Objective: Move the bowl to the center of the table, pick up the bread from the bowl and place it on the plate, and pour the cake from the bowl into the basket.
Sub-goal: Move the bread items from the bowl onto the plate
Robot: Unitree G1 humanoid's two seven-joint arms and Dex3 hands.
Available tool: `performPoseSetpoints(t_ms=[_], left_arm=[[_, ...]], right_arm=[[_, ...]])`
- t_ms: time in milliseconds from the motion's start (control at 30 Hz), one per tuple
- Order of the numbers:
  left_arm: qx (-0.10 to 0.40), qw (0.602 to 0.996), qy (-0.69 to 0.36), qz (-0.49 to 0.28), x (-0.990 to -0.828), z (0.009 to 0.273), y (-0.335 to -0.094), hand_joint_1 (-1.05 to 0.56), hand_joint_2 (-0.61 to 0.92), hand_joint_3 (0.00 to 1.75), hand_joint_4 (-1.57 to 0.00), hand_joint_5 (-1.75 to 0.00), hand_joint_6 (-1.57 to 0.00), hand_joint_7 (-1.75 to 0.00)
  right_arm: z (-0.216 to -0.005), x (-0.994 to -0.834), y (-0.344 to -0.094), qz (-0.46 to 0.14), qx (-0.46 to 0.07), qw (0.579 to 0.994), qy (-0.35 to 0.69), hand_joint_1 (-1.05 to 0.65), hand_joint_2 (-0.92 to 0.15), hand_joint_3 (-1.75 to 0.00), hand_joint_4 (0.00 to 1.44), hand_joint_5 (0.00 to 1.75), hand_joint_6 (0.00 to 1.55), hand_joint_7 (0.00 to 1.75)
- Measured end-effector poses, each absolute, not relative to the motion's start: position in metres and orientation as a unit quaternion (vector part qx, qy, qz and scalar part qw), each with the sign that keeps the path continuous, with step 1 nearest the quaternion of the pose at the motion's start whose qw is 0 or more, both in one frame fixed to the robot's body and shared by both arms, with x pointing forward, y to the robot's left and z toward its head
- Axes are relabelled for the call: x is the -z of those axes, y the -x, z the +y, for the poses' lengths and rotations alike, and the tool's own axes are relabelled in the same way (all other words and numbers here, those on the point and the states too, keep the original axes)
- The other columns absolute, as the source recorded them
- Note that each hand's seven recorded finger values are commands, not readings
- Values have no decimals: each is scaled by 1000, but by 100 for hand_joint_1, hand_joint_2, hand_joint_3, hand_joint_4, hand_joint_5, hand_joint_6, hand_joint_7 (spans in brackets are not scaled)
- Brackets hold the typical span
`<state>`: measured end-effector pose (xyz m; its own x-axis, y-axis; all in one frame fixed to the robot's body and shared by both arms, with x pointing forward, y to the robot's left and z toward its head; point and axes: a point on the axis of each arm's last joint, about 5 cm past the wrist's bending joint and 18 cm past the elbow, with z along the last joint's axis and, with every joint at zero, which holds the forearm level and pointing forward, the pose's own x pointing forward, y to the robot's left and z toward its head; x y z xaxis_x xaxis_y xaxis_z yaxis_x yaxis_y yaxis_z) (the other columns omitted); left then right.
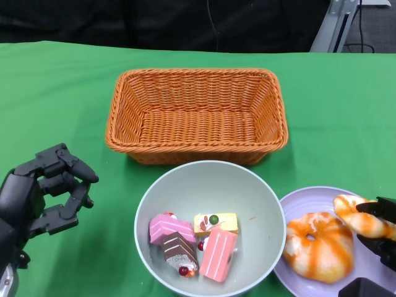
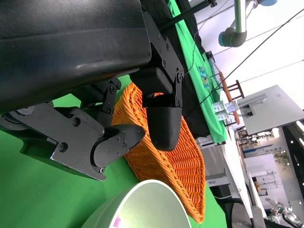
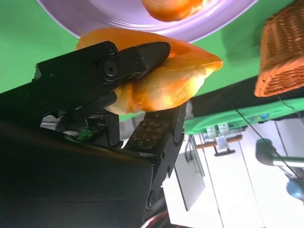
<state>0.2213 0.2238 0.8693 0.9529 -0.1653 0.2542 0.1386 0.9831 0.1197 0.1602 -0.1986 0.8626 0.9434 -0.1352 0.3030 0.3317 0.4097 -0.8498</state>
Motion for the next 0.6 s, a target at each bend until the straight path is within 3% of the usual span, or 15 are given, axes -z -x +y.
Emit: performPoseSetpoints(t_ms=[67, 200, 433, 500, 600], left_arm=[[77, 987, -50, -133, -869, 224, -221, -5, 67, 91, -75, -157, -71, -135], [77, 987, -50, -133, -869, 224, -221, -5, 68, 91, -75, -156, -71, -135], [78, 987, -49, -133, -869, 224, -221, -5, 68, 90, -76, -155, -71, -134], [78, 987, -49, -133, -869, 224, -221, -5, 69, 90, -75, -156, -71, -134], [78, 987, -50, -133, -869, 225, -221, -4, 69, 89, -75, -156, -71, -135]], right_arm=[[-199, -862, -164, -87, 142, 835, 525, -6, -86, 0, 88, 141, 114, 32], [-200, -858, -169, -71, 141, 835, 527, -7, -89, -1, 81, 160, 118, 26], [-197, -853, -178, -54, 133, 834, 532, -9, -86, 0, 84, 156, 120, 18], [-196, -851, -178, -47, 128, 834, 534, -10, -87, -1, 74, 170, 121, 19], [-195, -852, -182, -33, 120, 836, 535, -13, -90, -1, 72, 173, 120, 20]])
